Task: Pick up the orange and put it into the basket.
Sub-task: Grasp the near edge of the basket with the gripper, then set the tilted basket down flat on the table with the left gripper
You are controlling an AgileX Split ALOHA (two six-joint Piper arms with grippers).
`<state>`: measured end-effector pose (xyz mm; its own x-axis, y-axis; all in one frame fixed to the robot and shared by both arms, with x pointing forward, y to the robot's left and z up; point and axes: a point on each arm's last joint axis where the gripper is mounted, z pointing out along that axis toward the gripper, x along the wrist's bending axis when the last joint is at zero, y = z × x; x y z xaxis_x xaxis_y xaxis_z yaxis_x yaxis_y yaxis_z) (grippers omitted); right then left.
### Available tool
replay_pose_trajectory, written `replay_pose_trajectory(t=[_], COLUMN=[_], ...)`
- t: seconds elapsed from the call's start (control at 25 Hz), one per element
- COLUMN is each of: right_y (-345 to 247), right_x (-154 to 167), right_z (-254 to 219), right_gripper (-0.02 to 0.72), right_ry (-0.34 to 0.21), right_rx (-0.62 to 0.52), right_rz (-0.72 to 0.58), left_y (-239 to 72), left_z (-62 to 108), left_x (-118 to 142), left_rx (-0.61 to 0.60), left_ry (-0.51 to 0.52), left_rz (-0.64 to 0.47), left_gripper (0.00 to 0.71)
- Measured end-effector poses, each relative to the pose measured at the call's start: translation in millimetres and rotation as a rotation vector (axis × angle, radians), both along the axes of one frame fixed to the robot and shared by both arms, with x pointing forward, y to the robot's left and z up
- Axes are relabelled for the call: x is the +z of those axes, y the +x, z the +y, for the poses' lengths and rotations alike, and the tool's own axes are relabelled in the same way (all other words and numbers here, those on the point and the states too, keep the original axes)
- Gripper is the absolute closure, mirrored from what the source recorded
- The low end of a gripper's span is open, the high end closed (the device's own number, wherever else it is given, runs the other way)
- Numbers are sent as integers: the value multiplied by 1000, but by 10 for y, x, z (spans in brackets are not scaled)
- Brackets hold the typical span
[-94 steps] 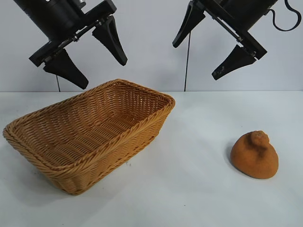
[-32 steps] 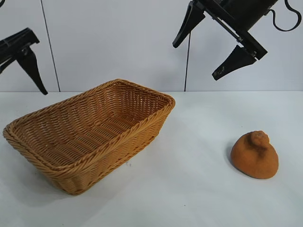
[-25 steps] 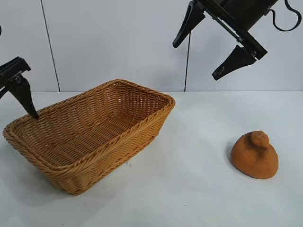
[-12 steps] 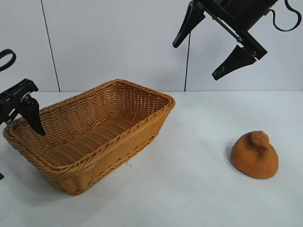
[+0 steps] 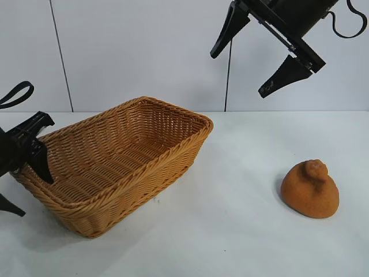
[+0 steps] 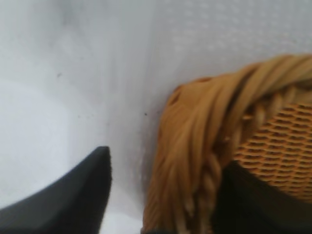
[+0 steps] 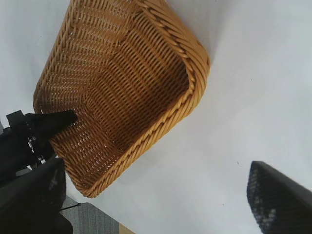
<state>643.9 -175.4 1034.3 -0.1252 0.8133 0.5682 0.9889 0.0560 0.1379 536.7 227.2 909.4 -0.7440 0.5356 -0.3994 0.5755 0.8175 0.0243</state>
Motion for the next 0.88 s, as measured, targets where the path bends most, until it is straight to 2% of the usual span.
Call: replay_pose_trajectory(t=[0.28, 0.4, 0.68, 0.88], right_y=[0, 0, 0, 0], right_x=[0, 0, -1, -1], right_z=[0, 0, -2, -2], right_gripper=[10, 10, 10, 10], right_ry=[0, 0, -2, -2], right_rx=[0, 0, 1, 1], right_rz=[0, 0, -1, -1], left_y=[412, 628, 970, 1072], left_z=[-47, -59, -154, -192], left_x=[455, 537, 519, 467], left_rx=[-232, -351, -695, -805], left_ry=[24, 36, 70, 81], left_rz=[-92, -83, -32, -27], left_gripper=[622, 622, 622, 622])
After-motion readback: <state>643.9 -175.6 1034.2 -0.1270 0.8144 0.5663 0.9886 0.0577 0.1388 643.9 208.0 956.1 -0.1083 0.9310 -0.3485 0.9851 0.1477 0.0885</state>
